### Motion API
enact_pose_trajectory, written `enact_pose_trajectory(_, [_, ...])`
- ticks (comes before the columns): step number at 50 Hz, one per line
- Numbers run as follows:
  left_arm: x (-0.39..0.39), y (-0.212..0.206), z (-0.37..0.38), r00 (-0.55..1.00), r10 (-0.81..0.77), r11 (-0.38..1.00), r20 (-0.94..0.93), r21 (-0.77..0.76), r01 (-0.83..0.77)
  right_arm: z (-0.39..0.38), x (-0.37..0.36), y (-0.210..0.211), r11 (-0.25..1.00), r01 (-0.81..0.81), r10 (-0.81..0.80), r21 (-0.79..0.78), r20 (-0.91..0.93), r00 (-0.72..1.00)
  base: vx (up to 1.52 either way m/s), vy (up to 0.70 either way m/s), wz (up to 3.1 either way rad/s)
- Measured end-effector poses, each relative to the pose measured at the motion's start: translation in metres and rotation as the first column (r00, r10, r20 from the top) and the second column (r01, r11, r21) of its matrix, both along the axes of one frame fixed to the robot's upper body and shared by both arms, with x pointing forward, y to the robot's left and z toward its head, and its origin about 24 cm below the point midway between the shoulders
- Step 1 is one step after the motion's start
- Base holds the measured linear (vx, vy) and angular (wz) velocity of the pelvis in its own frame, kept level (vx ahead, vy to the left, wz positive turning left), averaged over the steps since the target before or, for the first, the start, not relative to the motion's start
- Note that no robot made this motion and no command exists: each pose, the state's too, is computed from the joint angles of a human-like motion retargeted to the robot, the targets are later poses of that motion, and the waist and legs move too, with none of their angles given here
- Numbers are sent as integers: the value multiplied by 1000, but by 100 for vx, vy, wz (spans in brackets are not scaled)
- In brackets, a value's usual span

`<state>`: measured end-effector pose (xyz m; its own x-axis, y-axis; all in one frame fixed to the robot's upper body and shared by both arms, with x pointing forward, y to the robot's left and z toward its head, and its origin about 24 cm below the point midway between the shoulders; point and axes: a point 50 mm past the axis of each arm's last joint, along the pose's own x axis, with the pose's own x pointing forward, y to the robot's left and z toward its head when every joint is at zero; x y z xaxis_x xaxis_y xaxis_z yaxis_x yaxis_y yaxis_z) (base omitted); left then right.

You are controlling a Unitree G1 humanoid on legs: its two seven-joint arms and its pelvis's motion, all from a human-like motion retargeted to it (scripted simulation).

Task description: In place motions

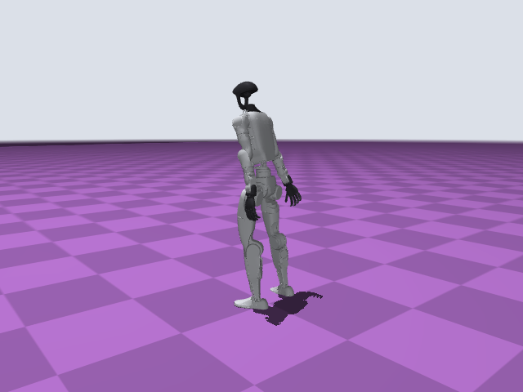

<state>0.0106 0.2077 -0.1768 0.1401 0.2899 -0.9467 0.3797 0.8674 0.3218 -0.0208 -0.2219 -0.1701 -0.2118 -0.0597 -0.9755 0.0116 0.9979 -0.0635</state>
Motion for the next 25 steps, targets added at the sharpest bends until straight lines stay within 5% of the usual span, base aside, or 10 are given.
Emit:
enact_pose_trajectory(6, [101, 9, 15, 973, -110, 993, 204, -26, 117, 9, 133, 3, 977, -183, 211, -111, 348, 913, -15, 1, -21])
enact_pose_trajectory(12, [219, 32, 74, 797, -362, 932, 484, 155, 328, 70, 272, 17, 935, -227, 353, -272, 666, 657, -31, -6, -40])
enact_pose_trajectory(25, [342, 42, 201, 490, -520, 854, 700, 418, 309, 198, 391, 24, 767, -165, 640, -620, 721, 266, -8, -1, 13])
